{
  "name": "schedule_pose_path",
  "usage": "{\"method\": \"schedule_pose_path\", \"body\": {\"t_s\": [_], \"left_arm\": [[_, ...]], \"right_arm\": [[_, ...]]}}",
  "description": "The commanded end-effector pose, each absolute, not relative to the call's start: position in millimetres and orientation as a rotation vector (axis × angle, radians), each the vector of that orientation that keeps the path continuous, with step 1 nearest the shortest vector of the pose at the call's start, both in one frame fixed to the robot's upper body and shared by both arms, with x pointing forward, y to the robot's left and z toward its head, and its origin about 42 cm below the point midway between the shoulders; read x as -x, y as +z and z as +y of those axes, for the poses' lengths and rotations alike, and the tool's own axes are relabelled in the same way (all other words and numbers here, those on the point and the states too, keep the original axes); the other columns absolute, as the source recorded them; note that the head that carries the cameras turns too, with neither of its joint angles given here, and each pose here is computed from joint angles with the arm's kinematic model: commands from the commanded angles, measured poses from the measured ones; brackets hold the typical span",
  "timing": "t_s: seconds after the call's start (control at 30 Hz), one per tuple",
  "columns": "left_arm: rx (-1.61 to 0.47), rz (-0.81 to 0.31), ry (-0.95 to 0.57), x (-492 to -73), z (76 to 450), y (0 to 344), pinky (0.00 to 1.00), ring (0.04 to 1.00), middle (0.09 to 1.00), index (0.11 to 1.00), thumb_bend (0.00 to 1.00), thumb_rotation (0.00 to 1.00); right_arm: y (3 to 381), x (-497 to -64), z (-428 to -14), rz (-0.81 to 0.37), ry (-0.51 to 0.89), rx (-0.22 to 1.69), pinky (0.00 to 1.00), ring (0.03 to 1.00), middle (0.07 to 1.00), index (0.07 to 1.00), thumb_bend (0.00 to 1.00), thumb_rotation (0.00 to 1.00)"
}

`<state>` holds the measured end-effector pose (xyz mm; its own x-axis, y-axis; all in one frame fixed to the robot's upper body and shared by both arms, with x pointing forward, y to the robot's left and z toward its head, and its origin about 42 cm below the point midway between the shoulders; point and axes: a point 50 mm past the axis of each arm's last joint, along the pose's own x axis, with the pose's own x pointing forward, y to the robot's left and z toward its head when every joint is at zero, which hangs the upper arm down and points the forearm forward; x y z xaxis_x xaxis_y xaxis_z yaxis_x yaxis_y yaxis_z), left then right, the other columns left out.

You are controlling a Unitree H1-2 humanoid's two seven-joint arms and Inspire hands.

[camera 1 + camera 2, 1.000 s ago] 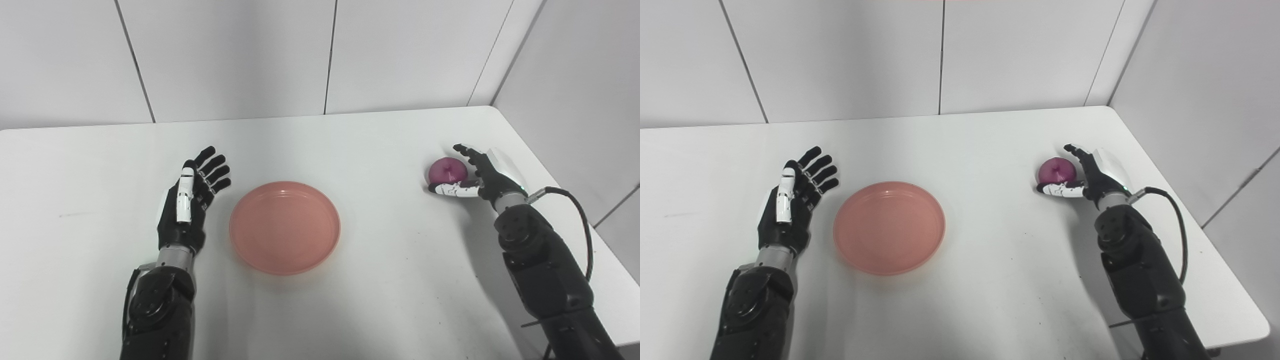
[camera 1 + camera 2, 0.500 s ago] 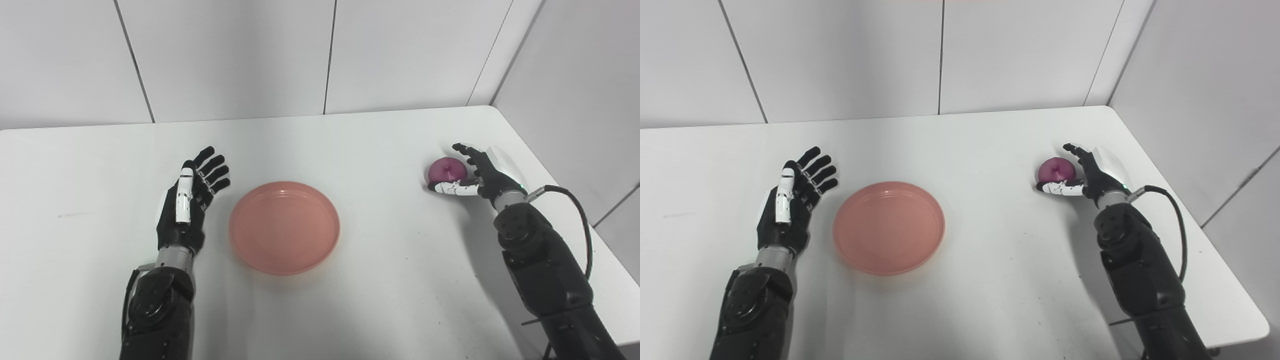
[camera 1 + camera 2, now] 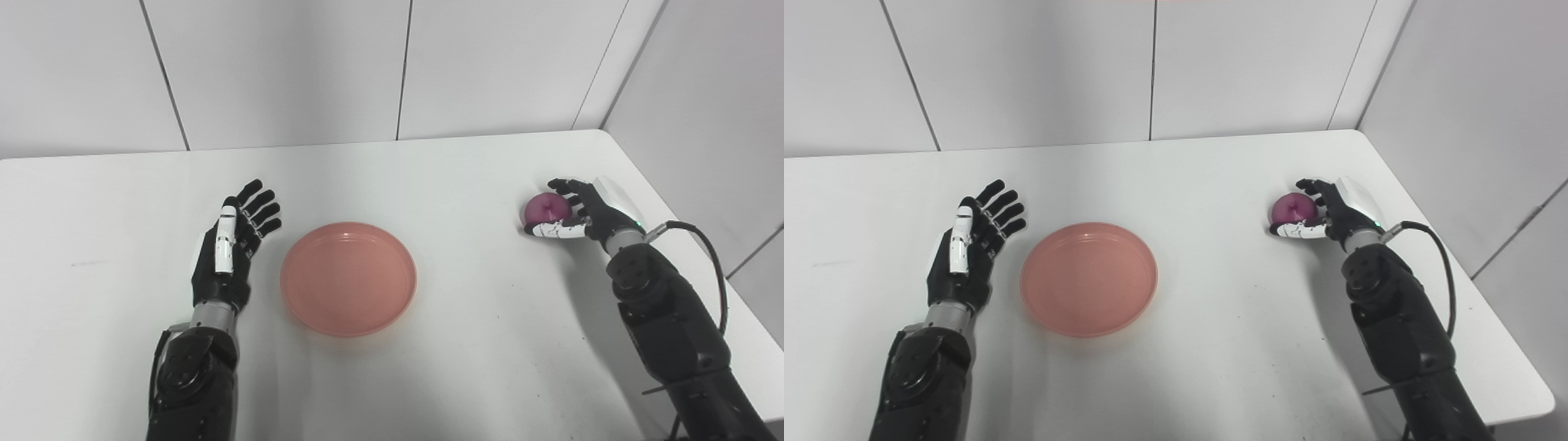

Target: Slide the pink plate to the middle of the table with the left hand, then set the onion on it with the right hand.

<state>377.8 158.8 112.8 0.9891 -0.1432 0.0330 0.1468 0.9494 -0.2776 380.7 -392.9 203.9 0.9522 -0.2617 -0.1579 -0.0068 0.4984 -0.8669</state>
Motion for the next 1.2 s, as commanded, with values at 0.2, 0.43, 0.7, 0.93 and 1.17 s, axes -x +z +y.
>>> {"method": "schedule_pose_path", "body": {"t_s": [0.2,0.43,0.7,0.93,1.17], "left_arm": [[0.294,0.067,-0.135,-371.7,159.7,99.1,0.78,0.807,0.814,0.797,0.38,1.0],[0.289,0.064,-0.138,-371.7,159.6,99.4,0.78,0.808,0.816,0.799,0.38,1.0],[0.298,0.063,-0.139,-371.8,159.6,98.9,0.78,0.809,0.816,0.799,0.38,1.0],[0.299,0.066,-0.134,-371.6,158.9,99.8,0.78,0.806,0.815,0.798,0.38,1.0],[0.292,0.067,-0.135,-372.1,158.5,99.0,0.77,0.802,0.811,0.796,0.39,1.0]], "right_arm": [[229.3,-387.3,-390.0,0.203,-0.165,1.056,0.61,0.664,0.699,0.693,0.91,0.21],[230.0,-387.9,-387.5,0.197,-0.148,1.056,0.54,0.578,0.611,0.579,0.87,0.06],[228.4,-389.7,-385.1,0.199,-0.116,1.092,0.51,0.558,0.588,0.487,0.52,0.14],[228.4,-389.1,-384.4,0.197,-0.108,1.1,0.51,0.555,0.587,0.486,0.52,0.13],[238.8,-385.7,-383.6,0.171,-0.119,1.111,0.5,0.552,0.589,0.487,0.52,0.13]]}}
